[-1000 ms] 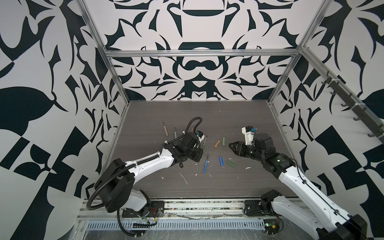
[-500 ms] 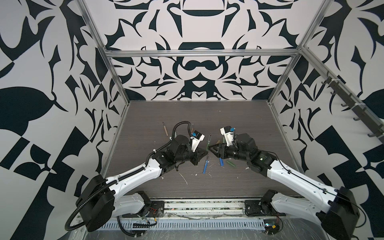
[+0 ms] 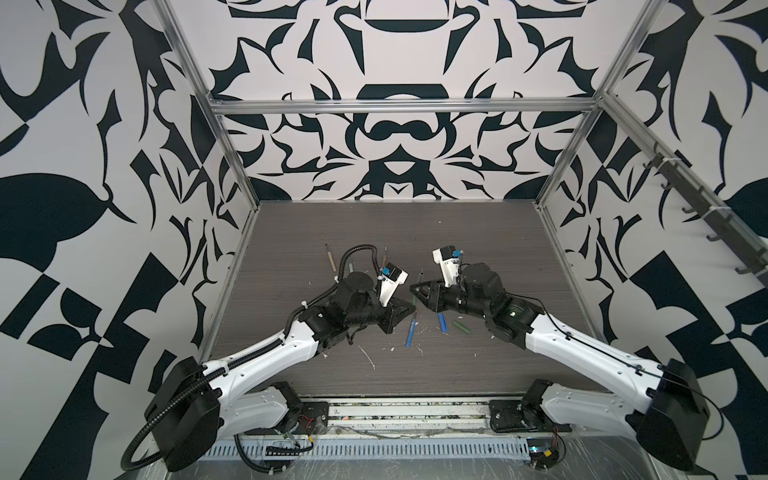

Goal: Insert the pens into the pen caps
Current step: 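Hold the green pen upright in the left gripper while the right swings back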

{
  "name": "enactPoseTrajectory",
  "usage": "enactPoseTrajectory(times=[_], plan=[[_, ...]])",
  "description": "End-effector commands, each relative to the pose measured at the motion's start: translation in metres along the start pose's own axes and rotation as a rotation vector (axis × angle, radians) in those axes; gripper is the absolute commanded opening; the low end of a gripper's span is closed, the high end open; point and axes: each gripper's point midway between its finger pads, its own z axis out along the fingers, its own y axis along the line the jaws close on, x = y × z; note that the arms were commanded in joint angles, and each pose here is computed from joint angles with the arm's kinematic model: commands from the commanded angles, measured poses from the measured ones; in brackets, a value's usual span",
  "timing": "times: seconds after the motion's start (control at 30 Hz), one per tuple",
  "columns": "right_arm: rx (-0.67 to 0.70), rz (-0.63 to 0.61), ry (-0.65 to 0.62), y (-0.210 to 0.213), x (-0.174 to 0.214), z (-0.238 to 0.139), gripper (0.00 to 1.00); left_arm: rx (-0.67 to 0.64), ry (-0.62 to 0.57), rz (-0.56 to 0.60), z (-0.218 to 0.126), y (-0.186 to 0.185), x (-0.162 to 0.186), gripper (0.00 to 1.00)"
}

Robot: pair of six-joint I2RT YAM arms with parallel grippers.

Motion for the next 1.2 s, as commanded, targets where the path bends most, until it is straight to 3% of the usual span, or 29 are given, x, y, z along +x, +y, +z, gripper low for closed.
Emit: enactPoseTrajectory(times=[0.0, 0.1, 0.13, 0.27, 0.33, 0.6, 0.9, 1.03, 1.17], plan=[[-0.071, -0.018, -0.071, 0.024, -0.024, -0.003, 0.15, 0.041, 0.017, -0.002, -0.002, -0.007, 0.009, 0.0], [-0.076, -0.009, -0.076, 0.024, -0.023, -0.004, 0.01, 0.046, 0.024, -0.006, 0.0, -0.007, 0.01, 0.0], [-0.08, -0.008, -0.081, 0.024, -0.023, -0.005, 0.0, 0.046, 0.025, -0.006, 0.0, -0.007, 0.01, 0.0], [-0.075, 0.003, -0.091, 0.021, -0.021, -0.008, 0.0, 0.039, -0.015, -0.031, 0.0, -0.005, 0.005, 0.42], [-0.083, 0.012, -0.095, 0.021, -0.021, -0.009, 0.0, 0.041, -0.052, -0.043, 0.0, -0.004, 0.001, 0.47], [-0.095, 0.018, -0.075, 0.022, -0.015, -0.005, 0.0, 0.111, -0.154, -0.042, 0.004, -0.008, -0.005, 0.37], [-0.093, 0.014, -0.053, 0.021, -0.008, 0.001, 0.0, 0.124, -0.147, -0.043, 0.005, -0.01, -0.006, 0.31], [-0.1, 0.014, -0.051, 0.023, -0.007, 0.001, 0.0, 0.111, -0.131, -0.051, 0.009, -0.007, -0.003, 0.2], [-0.105, 0.016, -0.04, 0.025, -0.004, 0.002, 0.0, 0.084, -0.137, -0.065, 0.012, -0.001, -0.003, 0.15]])
